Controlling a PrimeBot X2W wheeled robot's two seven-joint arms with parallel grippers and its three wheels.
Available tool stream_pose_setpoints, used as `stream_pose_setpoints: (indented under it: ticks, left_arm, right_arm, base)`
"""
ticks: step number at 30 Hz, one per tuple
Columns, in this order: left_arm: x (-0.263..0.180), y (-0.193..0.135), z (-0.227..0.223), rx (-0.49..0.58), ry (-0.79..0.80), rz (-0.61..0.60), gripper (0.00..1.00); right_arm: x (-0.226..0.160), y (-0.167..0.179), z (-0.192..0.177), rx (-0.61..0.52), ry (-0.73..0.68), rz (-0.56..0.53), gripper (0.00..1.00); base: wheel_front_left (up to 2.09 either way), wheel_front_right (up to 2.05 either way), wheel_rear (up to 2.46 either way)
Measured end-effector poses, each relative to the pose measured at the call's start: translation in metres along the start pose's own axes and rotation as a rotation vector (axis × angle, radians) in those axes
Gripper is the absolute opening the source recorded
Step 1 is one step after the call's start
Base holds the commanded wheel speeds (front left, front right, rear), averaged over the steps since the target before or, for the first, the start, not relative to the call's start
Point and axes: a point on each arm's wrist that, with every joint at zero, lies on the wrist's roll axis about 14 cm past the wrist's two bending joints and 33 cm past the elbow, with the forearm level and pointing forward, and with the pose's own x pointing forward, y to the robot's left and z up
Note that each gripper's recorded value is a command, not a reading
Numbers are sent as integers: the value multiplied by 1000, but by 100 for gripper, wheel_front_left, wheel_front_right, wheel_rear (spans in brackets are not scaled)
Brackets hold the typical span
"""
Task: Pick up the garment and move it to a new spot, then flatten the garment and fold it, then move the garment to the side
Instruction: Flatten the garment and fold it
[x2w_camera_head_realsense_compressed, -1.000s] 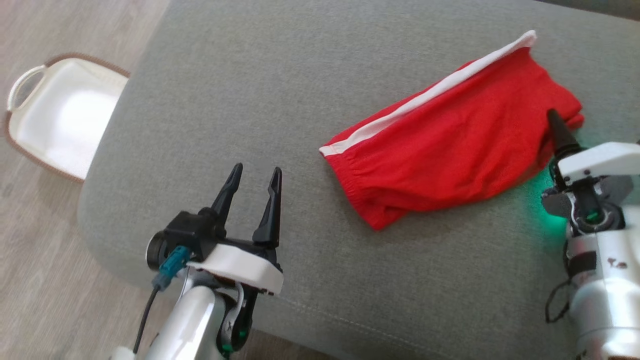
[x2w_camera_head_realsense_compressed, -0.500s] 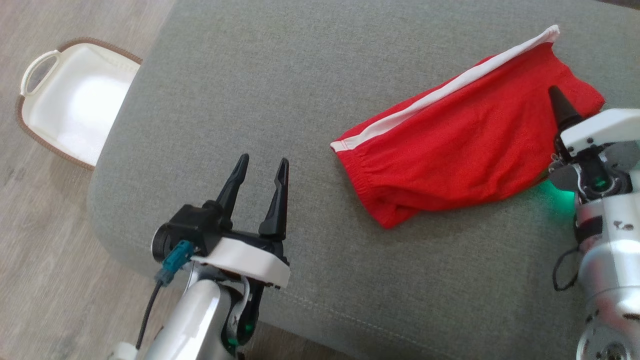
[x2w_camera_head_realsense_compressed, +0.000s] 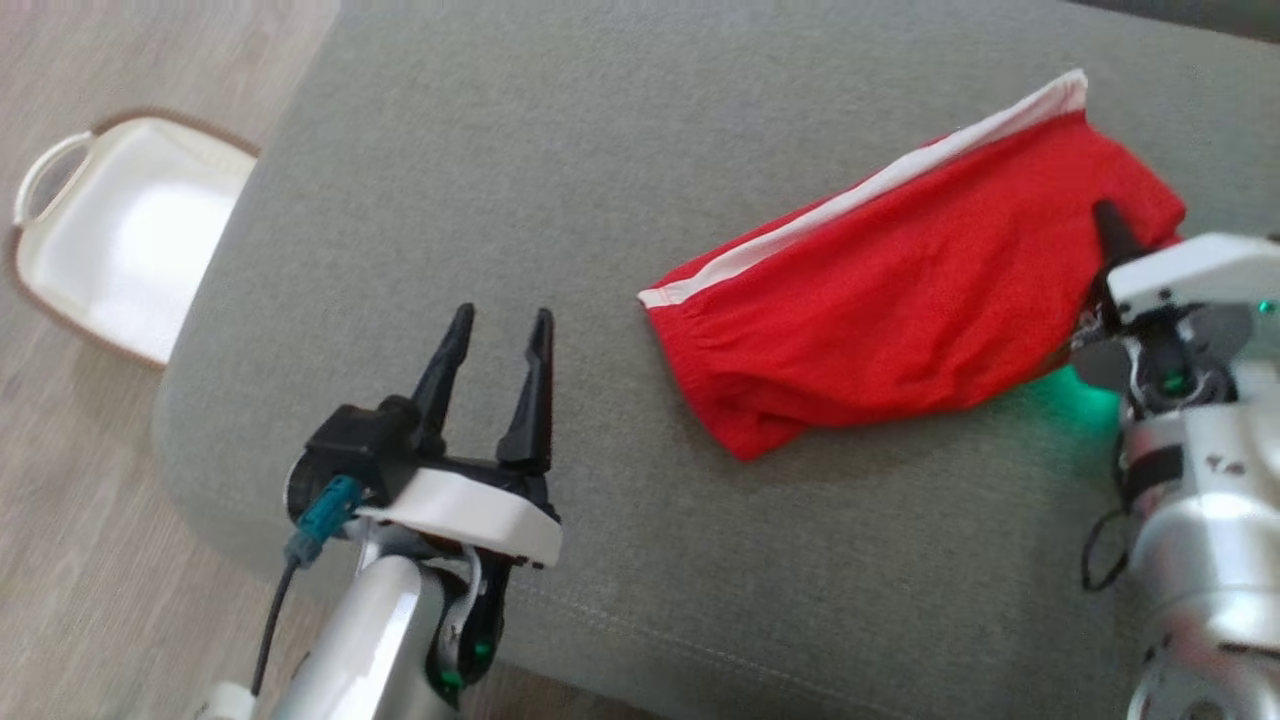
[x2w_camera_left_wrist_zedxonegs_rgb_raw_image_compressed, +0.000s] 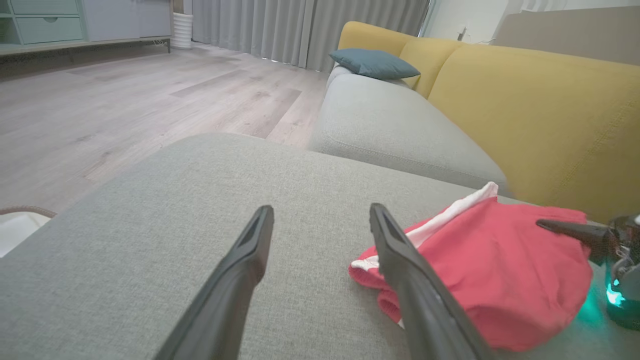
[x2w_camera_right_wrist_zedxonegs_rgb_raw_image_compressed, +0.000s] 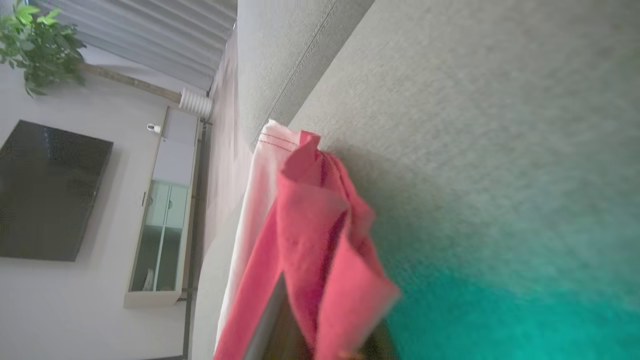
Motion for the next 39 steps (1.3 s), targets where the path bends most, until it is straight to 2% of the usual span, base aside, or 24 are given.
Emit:
stream_pose_setpoints:
  ticks: [6, 13, 17, 20, 30, 39]
  left_arm:
    - [2, -18, 2, -3, -11, -61, 100]
    - [-2, -36, 3, -15, -20, -119, 100]
    - [-6, -48, 1, -23, -16, -155, 100]
    - [-6, -54, 5, -24, -29, -174, 100]
    - [-18, -54, 3, -16, -25, -182, 100]
    - [-28, -43, 9, -11, -43, -154, 100]
  right_arm:
    - [-39, -24, 11, 47, -106, -12, 0]
    - [-105, -81, 35, 92, -318, -109, 0]
    - [-133, -103, 31, 96, -364, -154, 0]
    - [-143, -108, 23, 120, -370, -154, 0]
    - [-141, -77, 21, 95, -396, -72, 0]
    - [-127, -4, 9, 20, -353, 118, 0]
  base:
    - [0, 0, 0]
    - [0, 0, 0]
    - [0, 0, 0]
    - [0, 0, 0]
    - [0, 0, 0]
    - [0, 0, 0]
